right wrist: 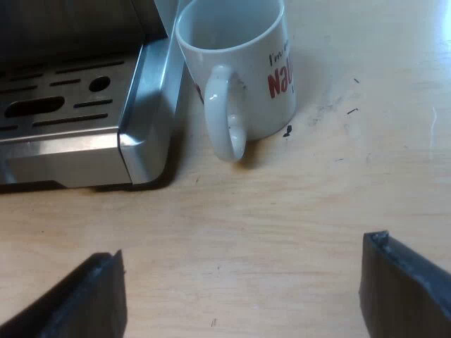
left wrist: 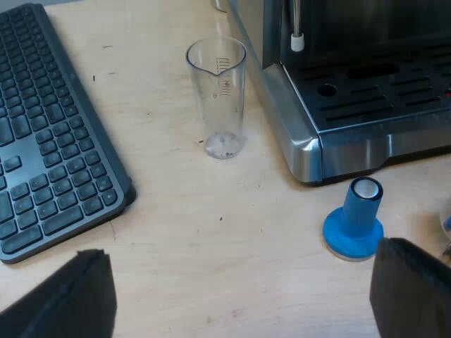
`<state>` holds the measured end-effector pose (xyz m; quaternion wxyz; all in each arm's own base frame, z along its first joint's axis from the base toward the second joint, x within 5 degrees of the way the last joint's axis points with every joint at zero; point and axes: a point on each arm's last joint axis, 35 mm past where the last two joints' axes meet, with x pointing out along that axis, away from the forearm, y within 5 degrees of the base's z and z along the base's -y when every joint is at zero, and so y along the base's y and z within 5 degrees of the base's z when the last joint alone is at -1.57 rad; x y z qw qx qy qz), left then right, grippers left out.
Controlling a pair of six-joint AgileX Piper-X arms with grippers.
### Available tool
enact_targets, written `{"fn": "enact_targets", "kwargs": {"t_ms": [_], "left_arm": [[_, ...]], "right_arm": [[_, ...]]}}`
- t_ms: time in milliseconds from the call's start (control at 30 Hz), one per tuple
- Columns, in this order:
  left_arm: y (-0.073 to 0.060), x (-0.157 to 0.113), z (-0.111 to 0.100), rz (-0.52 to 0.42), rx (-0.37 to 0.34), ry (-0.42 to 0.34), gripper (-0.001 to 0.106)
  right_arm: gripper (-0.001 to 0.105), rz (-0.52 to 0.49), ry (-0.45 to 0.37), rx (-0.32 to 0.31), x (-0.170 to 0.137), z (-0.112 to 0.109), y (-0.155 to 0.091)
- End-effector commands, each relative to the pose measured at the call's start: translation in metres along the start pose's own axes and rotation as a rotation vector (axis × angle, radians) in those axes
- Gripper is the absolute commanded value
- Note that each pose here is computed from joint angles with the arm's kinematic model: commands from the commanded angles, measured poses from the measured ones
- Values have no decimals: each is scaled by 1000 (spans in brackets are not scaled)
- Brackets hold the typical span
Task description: Grind coffee beans and then tamp
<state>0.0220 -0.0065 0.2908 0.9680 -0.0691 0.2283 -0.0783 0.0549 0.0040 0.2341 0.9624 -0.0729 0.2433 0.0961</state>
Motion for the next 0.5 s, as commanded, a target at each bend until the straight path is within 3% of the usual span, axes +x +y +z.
{"fn": "enact_targets", "kwargs": {"t_ms": [33,500], "left_arm": [[0,1,2,-2,-10,-7,83],[0,1,2,-2,-10,-7,83]], "right_arm": [[70,1,-8,-4,0,2,0],[70,-17,-4,-4,0,1,-1]]}}
